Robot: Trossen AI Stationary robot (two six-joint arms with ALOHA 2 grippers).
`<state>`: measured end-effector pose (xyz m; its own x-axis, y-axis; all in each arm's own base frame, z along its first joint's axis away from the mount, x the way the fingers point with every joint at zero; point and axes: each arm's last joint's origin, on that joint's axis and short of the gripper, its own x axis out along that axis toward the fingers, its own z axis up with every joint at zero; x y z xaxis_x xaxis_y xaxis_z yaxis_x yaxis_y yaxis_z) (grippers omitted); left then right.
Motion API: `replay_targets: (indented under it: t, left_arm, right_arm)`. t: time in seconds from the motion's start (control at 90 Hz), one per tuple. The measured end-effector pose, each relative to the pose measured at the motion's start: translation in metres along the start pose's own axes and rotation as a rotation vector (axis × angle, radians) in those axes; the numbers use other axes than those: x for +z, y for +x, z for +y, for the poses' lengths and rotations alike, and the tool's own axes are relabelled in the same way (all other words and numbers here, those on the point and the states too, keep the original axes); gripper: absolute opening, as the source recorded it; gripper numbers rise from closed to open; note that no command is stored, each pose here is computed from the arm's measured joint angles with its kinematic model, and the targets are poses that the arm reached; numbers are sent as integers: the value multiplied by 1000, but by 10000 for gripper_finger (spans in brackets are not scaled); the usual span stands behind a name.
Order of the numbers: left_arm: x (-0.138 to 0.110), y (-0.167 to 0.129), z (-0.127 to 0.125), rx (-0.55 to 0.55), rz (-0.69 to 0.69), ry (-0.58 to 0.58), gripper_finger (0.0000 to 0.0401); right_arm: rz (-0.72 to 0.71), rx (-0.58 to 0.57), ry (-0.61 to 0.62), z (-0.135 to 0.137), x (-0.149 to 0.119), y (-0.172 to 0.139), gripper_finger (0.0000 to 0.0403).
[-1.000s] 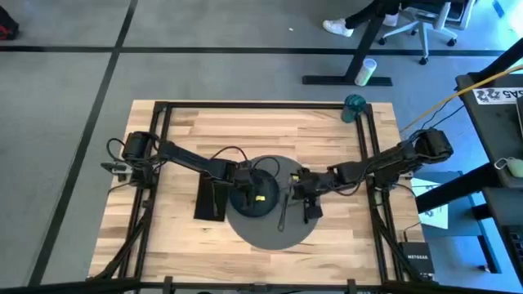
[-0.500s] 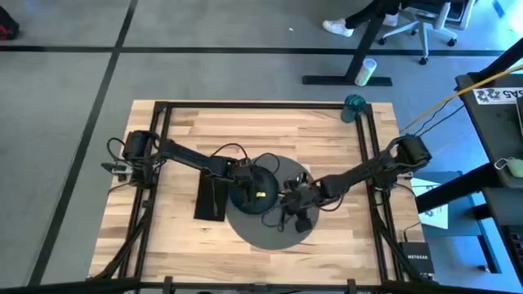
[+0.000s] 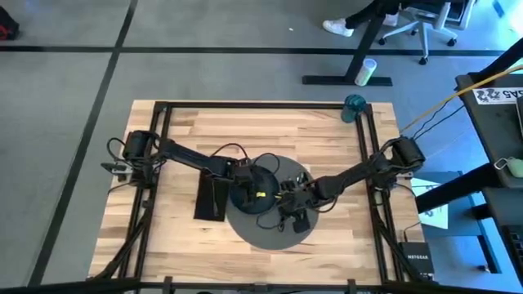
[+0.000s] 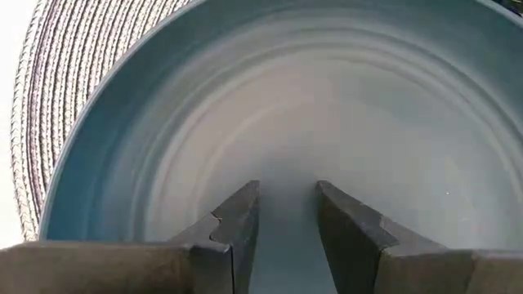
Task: Set table place
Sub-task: Adjust the black knife on the gray table mat
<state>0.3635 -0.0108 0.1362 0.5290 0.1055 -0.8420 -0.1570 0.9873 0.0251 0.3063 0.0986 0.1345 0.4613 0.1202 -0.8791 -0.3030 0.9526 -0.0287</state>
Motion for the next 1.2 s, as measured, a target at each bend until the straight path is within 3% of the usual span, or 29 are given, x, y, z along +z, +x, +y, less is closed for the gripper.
replay_targets:
  t: [0.467,0.789,1.2]
  left_arm:
    - [0,0,-1,0,0,2,107]
    - [0,0,-1,-1,1,1,107]
    - [0,0,0,-2,1,-2,107]
  right_arm:
    - [96,23,2,1,-9,-1,0]
    - [-48,57,7,2,5,-3,0]
    - [-39,76,14,2,3,9,0]
